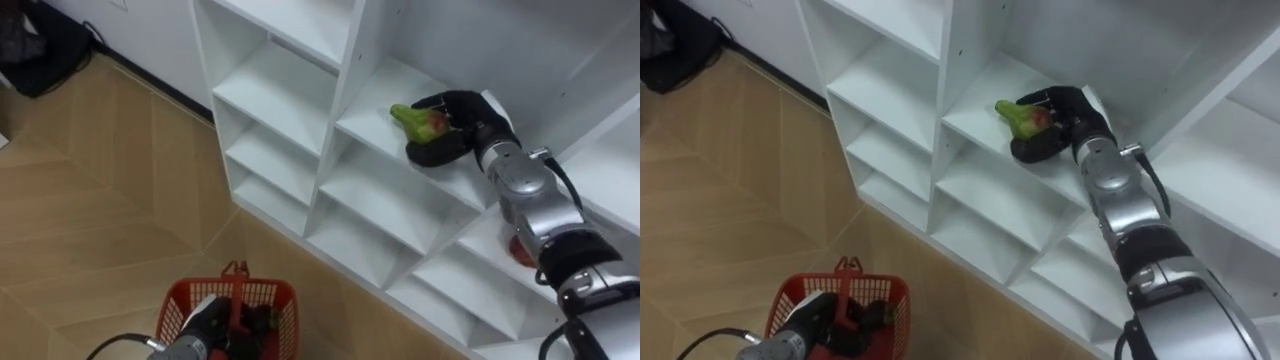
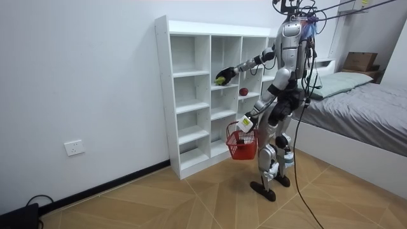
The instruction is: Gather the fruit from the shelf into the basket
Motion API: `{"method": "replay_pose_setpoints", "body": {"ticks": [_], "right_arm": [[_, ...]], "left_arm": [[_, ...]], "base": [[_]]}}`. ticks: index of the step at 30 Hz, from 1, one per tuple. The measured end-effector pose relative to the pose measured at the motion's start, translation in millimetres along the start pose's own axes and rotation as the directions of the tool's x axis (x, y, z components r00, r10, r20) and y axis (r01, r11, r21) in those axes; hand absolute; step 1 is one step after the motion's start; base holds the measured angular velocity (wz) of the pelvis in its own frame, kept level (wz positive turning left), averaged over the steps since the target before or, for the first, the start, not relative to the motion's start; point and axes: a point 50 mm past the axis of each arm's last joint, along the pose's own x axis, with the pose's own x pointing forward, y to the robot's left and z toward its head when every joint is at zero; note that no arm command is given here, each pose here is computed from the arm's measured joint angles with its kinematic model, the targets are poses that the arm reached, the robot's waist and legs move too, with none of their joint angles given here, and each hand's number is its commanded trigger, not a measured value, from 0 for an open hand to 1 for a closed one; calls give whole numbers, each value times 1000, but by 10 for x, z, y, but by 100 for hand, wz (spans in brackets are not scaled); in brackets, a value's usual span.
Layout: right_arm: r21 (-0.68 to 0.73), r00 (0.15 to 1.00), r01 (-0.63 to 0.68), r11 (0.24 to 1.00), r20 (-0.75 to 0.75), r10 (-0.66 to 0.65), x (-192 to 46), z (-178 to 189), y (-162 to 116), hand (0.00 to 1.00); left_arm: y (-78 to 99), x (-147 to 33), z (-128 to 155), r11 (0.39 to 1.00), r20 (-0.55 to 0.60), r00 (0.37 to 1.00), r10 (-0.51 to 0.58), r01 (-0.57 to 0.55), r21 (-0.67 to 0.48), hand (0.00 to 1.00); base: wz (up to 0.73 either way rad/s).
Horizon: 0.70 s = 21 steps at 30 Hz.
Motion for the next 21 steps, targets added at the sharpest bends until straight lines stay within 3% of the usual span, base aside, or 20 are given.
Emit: {"method": "replay_pose_setpoints", "body": {"ticks": [8,12,21], "right_arm": [[96,998,-56,994,43,52,-67,-28,251,100],[185,992,-114,976,73,101,-200,-116,456,100],[230,969,-241,943,105,222,-383,-216,714,100]], "left_arm": [[-38,1,-16,1000,-3,1000,10,-10,-5,100],[-149,8,-15,999,-2,1000,-13,13,-49,100],[-261,1,-56,995,-8,999,-38,38,-95,100]], "base": [[-4],[-25],[-15]]}}
